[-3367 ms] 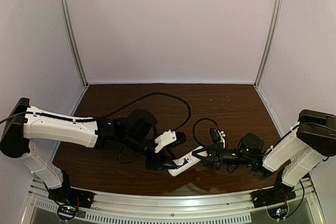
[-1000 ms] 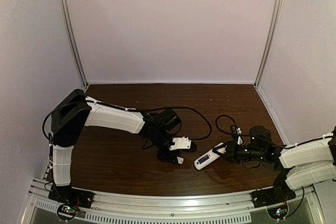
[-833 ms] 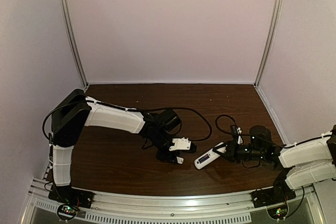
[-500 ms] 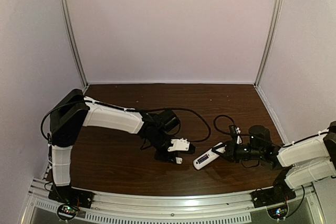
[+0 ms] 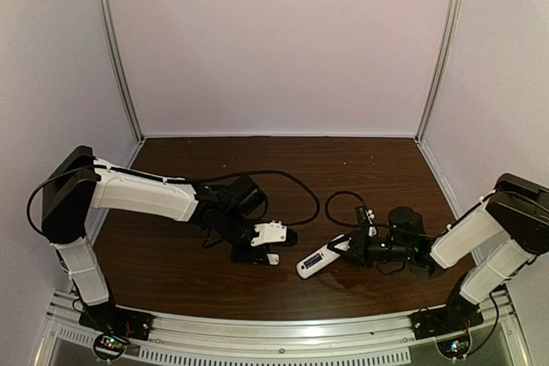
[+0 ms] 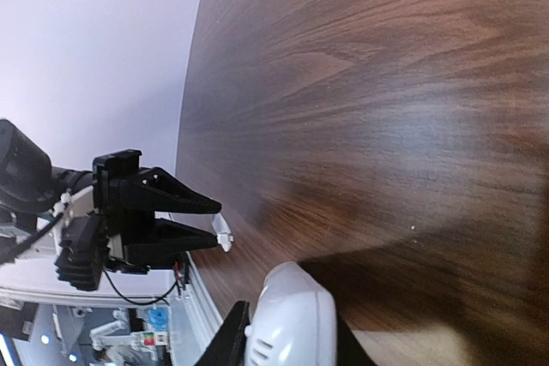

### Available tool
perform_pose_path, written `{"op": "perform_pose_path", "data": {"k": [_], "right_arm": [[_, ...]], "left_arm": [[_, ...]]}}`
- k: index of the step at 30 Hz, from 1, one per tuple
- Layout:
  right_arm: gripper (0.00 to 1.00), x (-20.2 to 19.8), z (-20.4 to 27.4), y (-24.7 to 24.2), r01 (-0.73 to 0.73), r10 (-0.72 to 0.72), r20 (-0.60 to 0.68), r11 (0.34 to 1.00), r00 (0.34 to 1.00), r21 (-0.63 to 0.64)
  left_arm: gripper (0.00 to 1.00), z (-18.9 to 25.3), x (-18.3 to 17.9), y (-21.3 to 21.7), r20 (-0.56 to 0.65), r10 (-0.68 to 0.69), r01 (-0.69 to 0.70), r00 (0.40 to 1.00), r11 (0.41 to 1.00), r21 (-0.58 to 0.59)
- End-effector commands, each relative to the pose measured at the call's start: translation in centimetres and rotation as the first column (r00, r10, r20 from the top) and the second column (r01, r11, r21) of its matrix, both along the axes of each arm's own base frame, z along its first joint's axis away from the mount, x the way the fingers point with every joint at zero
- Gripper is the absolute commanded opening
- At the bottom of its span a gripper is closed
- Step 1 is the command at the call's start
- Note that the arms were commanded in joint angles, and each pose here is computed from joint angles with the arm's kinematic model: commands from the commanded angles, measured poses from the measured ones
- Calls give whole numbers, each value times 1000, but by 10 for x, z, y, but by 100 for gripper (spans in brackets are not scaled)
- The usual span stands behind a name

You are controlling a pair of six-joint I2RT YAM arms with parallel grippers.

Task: Load the batteries into the remote control
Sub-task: Pick up the battery cover from the center of the board, then place the remote control without the battery cover at the center of the board.

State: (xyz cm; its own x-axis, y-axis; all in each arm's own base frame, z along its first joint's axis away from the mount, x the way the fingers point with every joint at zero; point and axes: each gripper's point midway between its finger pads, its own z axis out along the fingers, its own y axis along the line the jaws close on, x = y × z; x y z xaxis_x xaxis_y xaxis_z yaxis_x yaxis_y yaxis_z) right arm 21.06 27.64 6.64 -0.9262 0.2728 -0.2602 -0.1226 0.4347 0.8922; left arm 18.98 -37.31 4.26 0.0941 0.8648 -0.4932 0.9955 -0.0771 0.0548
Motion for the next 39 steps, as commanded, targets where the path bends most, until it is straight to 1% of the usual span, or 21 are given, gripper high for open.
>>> {"op": "perform_pose_path", "data": {"k": [1,3,5,7,8,9,10,11,13,16,19,22,24,26,29,31,34,37,39], "right_arm": [[35,5,-1,8,42,-42,-2,998,999,40],[40,4,-5,8,43,-43,-12,998,999,42],[49,3,-9,6,50,-49,-22,998,999,32],[56,2,-13,3,57,-57,-27,998,998,12],[63,1,-17,0,63,-63,-34,998,997,-6],[73,0,-19,-2,67,-68,-36,997,997,-24],[86,0,-23,-5,73,-75,-42,996,996,-49],[91,0,-25,-9,82,-86,-45,994,995,-76],[98,1,-29,-19,105,-112,-42,984,993,-140],[100,3,-30,-38,148,-157,-15,956,987,-254],[100,7,-20,-55,179,-177,33,932,984,-314],[100,8,-18,-69,187,-183,45,917,982,-352],[100,9,-16,-74,189,-184,49,918,982,-350],[100,11,-3,-71,183,-166,81,932,983,-313],[98,19,44,-49,137,-102,187,973,977,-184],[95,20,79,-31,72,-48,250,993,967,-90],[91,16,117,-10,-20,18,331,1000,943,3],[88,11,139,5,-97,65,381,993,922,64],[86,9,150,12,-123,74,396,987,915,101]], "left_arm": [[25,15,10,0,34,67,-65,997,996,-66],[25,20,11,1,43,77,-73,996,993,-87],[25,24,12,2,51,85,-80,995,992,-101],[25,28,12,2,57,91,-84,994,990,-112],[25,31,13,2,61,95,-87,994,989,-120],[25,33,13,2,64,97,-88,993,988,-130],[25,36,13,2,68,97,-86,993,987,-138],[25,39,13,2,73,100,-88,992,985,-147],[25,47,13,1,79,104,-89,991,982,-169],[25,58,13,0,91,109,-88,990,975,-205],[25,70,15,-1,103,124,-95,987,964,-248],[25,85,18,-3,113,138,-97,984,947,-307],[25,94,19,-4,122,145,-96,982,936,-340],[27,104,20,-4,142,157,-92,977,920,-380],[28,126,17,-5,163,167,-74,972,883,-464],[28,145,13,-9,172,163,-44,972,837,-545],[28,175,6,-14,159,162,-18,974,753,-658],[28,204,4,-16,141,181,-15,973,663,-748],[29,218,8,-18,127,213,-34,969,622,-782]]}}
